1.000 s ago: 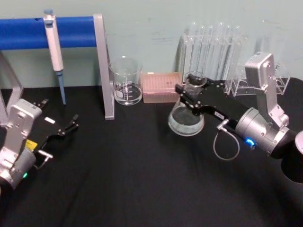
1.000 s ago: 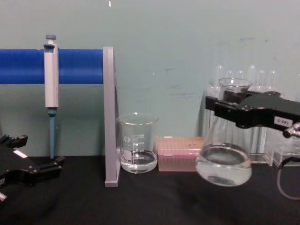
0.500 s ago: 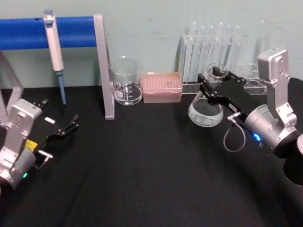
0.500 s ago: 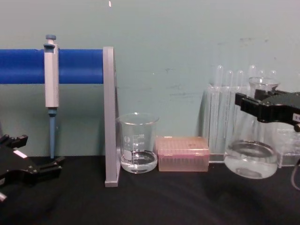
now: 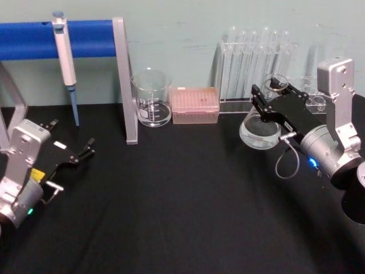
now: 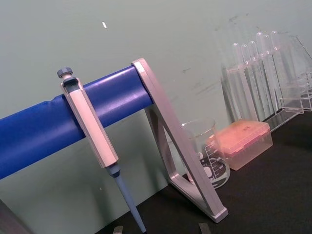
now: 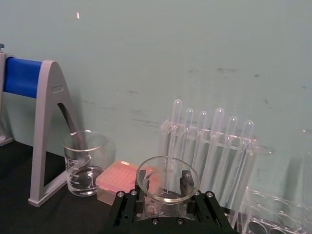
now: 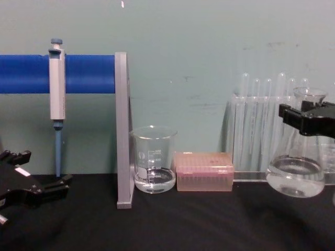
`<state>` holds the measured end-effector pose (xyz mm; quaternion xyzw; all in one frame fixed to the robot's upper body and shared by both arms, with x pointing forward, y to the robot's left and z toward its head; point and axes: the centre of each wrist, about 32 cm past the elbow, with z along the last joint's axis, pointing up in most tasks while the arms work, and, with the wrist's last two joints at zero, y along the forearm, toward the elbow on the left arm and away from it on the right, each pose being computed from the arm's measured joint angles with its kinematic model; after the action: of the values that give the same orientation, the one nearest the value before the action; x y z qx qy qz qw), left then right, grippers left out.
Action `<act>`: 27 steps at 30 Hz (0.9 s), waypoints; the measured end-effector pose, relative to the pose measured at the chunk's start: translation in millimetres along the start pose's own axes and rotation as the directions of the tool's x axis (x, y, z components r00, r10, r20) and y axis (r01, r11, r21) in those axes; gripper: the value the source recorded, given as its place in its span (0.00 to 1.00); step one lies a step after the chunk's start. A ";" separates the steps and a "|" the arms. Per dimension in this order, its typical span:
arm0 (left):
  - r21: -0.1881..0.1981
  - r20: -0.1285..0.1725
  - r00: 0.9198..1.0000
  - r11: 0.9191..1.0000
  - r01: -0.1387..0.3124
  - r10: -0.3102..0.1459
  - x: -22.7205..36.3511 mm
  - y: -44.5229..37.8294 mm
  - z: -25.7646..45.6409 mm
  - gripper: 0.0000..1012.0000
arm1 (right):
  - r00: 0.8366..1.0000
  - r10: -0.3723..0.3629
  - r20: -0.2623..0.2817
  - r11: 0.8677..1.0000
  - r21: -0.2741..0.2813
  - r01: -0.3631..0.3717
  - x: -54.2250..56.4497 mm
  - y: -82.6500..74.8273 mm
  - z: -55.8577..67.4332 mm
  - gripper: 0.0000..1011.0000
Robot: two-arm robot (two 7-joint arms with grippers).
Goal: Grasp the erlenmeyer flask with one hand, shake it three times, then place it back.
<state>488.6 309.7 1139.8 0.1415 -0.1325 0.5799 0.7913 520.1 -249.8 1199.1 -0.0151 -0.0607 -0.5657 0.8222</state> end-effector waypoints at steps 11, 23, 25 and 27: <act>0.000 0.000 1.000 1.000 0.000 0.000 0.0 0.0 0.0 0.99 | 1.000 0.000 -0.007 1.000 -0.006 0.000 0.4 3.2 -1.7 0.45; 0.000 0.000 1.000 1.000 0.000 0.000 0.0 0.0 0.0 0.99 | 0.995 0.102 -0.021 0.995 0.010 -0.101 2.0 6.5 -0.1 0.45; 0.000 0.000 1.000 1.000 0.000 0.000 0.0 0.0 0.0 0.99 | 0.990 0.138 -0.021 0.990 0.013 -0.138 2.3 6.9 0.3 0.45; 0.000 0.000 1.000 1.000 0.000 0.000 0.0 0.0 0.0 0.99 | 0.986 0.165 -0.020 0.986 0.013 -0.165 2.3 7.0 0.5 0.45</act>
<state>488.6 309.7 1139.8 0.1415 -0.1325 0.5799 0.7913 527.4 -249.4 1200.1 -0.0093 -0.0537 -0.4954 0.8670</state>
